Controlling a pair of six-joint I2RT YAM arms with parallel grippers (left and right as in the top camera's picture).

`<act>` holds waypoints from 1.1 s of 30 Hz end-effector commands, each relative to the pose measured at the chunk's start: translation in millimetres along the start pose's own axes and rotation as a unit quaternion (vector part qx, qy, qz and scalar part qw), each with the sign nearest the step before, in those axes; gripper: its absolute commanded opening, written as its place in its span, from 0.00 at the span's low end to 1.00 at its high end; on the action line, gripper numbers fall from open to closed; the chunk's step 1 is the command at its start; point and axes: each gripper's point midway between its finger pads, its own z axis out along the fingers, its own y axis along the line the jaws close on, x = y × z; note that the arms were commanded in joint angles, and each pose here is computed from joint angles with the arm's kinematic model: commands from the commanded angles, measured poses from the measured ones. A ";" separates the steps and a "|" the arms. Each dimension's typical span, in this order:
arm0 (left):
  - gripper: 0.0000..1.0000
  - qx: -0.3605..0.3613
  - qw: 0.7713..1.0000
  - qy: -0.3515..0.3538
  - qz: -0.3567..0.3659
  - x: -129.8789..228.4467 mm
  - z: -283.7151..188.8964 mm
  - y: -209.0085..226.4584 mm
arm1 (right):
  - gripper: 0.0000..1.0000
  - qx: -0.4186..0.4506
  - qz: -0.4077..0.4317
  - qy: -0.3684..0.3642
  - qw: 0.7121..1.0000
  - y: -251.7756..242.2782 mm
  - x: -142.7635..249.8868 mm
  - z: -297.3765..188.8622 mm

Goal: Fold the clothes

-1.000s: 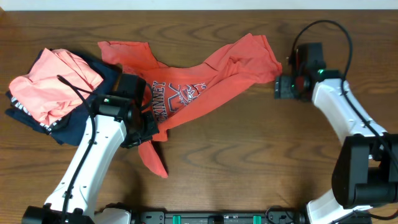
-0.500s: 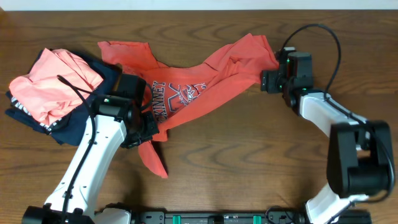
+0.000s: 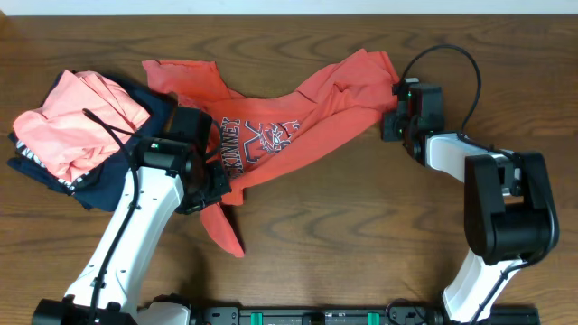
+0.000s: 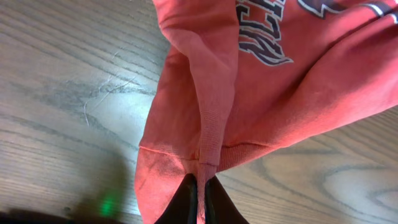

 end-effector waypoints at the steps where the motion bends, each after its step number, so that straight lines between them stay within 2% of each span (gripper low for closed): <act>1: 0.06 -0.005 1.000 -0.002 0.003 0.2 1.0 3.2 | 0.01 0.026 0.003 0.015 1.000 -3.8 -4.3 -25.2; 6: 0.06 -0.006 1.000 -0.003 0.003 -0.3 0.9 3.5 | 0.01 0.039 0.015 0.050 0.998 -10.9 -34.7 -113.9; 9: 0.06 -0.006 1.000 -0.003 0.003 -0.3 0.9 3.5 | 0.02 0.049 0.003 0.041 0.998 -20.7 -63.0 -155.3; 10: 0.07 -0.006 1.000 -0.003 0.003 -0.3 0.9 3.5 | 0.05 0.053 0.001 0.038 0.998 -24.9 -69.2 -161.2; 11: 0.06 -0.006 1.000 -0.003 0.003 -0.3 0.9 3.5 | 0.11 0.057 0.003 0.033 0.998 -30.3 -75.2 -164.8; 12: 0.06 -0.006 1.000 -0.003 0.003 -0.6 1.0 3.3 | 0.26 0.060 0.006 0.030 0.998 -35.3 -77.7 -164.2; 13: 0.06 -0.005 1.000 -0.004 0.003 -1.2 0.9 2.9 | 0.32 0.063 0.010 0.028 0.998 -39.8 -78.4 -162.6; 15: 0.06 -0.003 1.000 -0.007 0.003 -2.6 0.9 1.9 | 0.30 0.068 0.019 0.047 0.996 -49.0 -70.0 -153.5; 16: 0.06 -0.002 1.000 -0.009 0.004 -3.3 0.9 1.5 | 0.44 0.069 0.023 0.064 0.995 -51.5 -61.6 -149.1; 17: 0.06 -0.001 1.000 -0.010 0.004 -3.9 0.9 1.1 | 0.68 0.069 0.025 0.083 0.994 -52.7 -52.3 -145.6; 18: 0.06 -0.001 1.000 -0.010 0.004 -4.1 0.9 1.0 | 0.73 0.069 0.028 0.109 0.991 -52.9 -40.2 -143.2; 25: 0.07 0.002 1.000 -0.015 0.004 -6.1 0.9 -0.3 | 0.79 0.062 0.046 0.293 0.953 -44.6 52.8 -155.1; 28: 0.07 0.002 1.000 -0.015 0.004 -6.5 0.9 -0.5 | 0.81 0.056 0.050 0.314 0.947 -42.9 74.5 -150.8; 33: 0.07 0.003 1.000 -0.017 0.004 -7.1 0.8 -0.9 | 0.82 0.017 0.061 0.297 0.953 -31.7 92.5 -128.2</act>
